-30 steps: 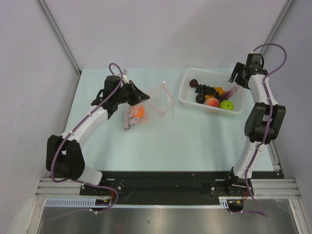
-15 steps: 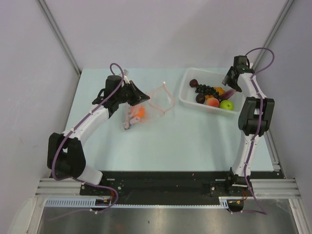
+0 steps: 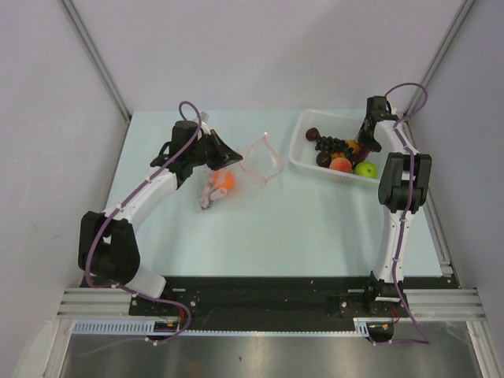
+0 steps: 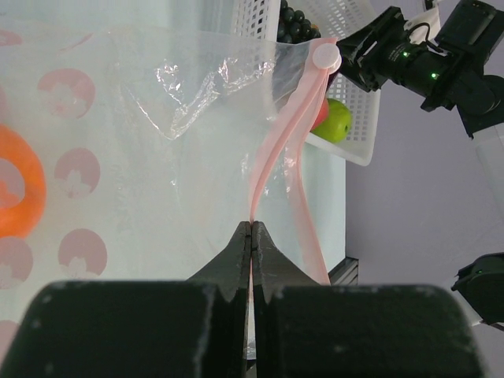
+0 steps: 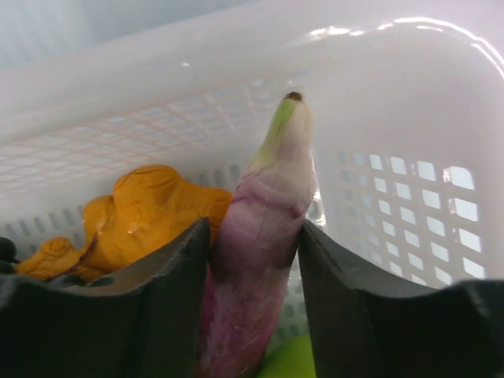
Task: Place the food in the zip-top bag and seal the zipper
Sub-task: Pick up the fake vegetable from the bin, then place the fake vegetable in the zipper food storage bag.
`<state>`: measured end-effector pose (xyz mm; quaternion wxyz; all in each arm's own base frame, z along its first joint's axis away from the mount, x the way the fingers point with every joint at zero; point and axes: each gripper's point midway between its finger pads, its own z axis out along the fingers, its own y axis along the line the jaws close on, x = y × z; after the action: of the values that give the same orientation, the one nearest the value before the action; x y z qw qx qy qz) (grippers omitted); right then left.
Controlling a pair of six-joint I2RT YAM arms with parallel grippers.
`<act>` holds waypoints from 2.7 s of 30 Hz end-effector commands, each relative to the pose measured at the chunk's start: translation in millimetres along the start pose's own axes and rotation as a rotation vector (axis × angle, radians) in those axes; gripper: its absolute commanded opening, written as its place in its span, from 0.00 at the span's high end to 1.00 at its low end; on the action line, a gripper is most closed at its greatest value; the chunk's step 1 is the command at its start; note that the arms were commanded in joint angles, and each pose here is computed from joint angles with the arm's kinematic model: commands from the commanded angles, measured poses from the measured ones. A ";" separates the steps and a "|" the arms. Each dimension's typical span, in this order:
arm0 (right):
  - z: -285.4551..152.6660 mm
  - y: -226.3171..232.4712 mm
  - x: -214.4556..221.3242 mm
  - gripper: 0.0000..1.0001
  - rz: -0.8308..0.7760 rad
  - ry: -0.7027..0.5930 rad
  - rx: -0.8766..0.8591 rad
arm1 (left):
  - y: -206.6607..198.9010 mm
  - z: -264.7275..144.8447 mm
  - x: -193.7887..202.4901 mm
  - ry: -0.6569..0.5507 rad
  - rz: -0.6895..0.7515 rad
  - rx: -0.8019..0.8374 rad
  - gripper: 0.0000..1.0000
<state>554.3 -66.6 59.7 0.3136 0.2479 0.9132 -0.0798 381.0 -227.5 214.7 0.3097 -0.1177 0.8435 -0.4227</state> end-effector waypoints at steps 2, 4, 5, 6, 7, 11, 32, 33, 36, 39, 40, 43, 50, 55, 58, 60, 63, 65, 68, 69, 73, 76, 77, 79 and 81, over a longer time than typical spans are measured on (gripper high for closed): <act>-9.3 8.6 -30.6 0.58 0.014 -0.085 -0.014 | -19.2 -4.0 -15.6 -0.041 0.021 0.039 1.00; -17.8 7.6 -37.9 0.64 0.034 -0.095 -0.026 | -19.7 -5.3 -16.4 -0.043 0.024 0.039 1.00; -29.5 7.5 -46.2 0.67 0.045 -0.111 -0.036 | -20.1 -6.0 -17.7 -0.048 0.025 0.040 1.00; -34.8 5.4 -51.4 0.71 0.065 -0.117 -0.045 | -20.8 -6.6 -17.6 -0.047 0.026 0.040 1.00; -41.5 7.3 -55.4 0.74 0.073 -0.121 -0.067 | -21.8 -7.3 -18.0 -0.049 0.027 0.044 1.00; -82.5 16.2 -91.3 0.91 0.098 -0.205 -0.153 | -25.2 -8.9 -17.9 -0.048 0.025 0.056 1.00; -433.6 177.6 -80.7 1.00 -0.110 -0.925 -1.031 | -66.0 -30.3 -22.8 -0.042 -0.001 0.228 1.00; -442.7 190.9 -68.7 1.00 -0.104 -0.910 -1.064 | -66.3 -30.4 -22.2 -0.037 -0.009 0.234 1.00; -452.3 217.4 -47.6 1.00 -0.104 -0.891 -1.118 | -75.8 -33.5 -24.5 -0.044 -0.020 0.282 1.00; -439.6 237.9 -30.0 1.00 -0.067 -0.817 -1.134 | -80.1 -36.8 -27.5 -0.050 -0.035 0.303 1.00; -438.9 247.7 -16.2 1.00 -0.045 -0.754 -1.161 | -80.4 -38.0 -29.1 -0.053 -0.039 0.306 1.00; -427.2 266.5 18.6 1.00 -0.036 -0.619 -1.175 | -78.9 -42.7 -34.8 -0.068 -0.045 0.306 1.00; -389.1 285.4 95.1 1.00 -0.045 -0.373 -1.116 | -73.1 -50.4 -39.1 -0.090 -0.057 0.307 1.00; -374.1 296.4 131.2 1.00 -0.088 -0.257 -1.119 | -65.7 -52.7 -40.3 -0.098 -0.083 0.307 1.00; -371.6 299.4 159.1 1.00 -0.148 -0.156 -1.149 | -62.3 -53.1 -40.4 -0.097 -0.088 0.305 1.00; -366.5 295.5 184.0 1.00 -0.194 -0.050 -1.149 | -61.5 -53.8 -41.0 -0.102 -0.086 0.307 1.00; -363.7 293.5 209.5 1.00 -0.251 0.066 -1.184 | -60.8 -53.9 -40.4 -0.102 -0.085 0.306 1.00; -370.8 293.8 214.1 0.88 -0.279 0.098 -1.238 | -60.8 -54.8 -39.4 -0.101 -0.081 0.306 1.00; -382.5 289.9 202.4 0.42 -0.301 0.102 -1.307 | -59.7 -56.6 -37.6 -0.096 -0.073 0.299 1.00; -386.3 288.9 190.2 0.33 -0.300 0.081 -1.318 | -59.4 -57.2 -37.3 -0.098 -0.066 0.297 1.00; -396.0 277.4 150.2 0.14 -0.346 -0.019 -1.328 | -55.6 -57.9 -34.3 -0.095 -0.059 0.282 1.00; -398.4 263.7 118.0 0.10 -0.382 -0.095 -1.323 | -52.8 -56.5 -33.5 -0.092 -0.058 0.271 1.00; -396.4 257.8 110.9 0.09 -0.401 -0.113 -1.311 | -52.8 -56.5 -33.5 -0.091 -0.056 0.270 1.00; -395.5 241.8 84.7 0.06 -0.427 -0.192 -1.295 | -52.5 -56.7 -33.7 -0.091 -0.051 0.266 1.00; -387.2 227.4 69.2 0.00 -0.490 -0.277 -1.262 | -52.2 -57.1 -34.3 -0.096 -0.040 0.261 1.00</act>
<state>412.9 313.3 274.2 0.4067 -0.1390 0.8065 0.4060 373.6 -212.1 281.7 0.3277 -0.1345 0.7695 -0.5314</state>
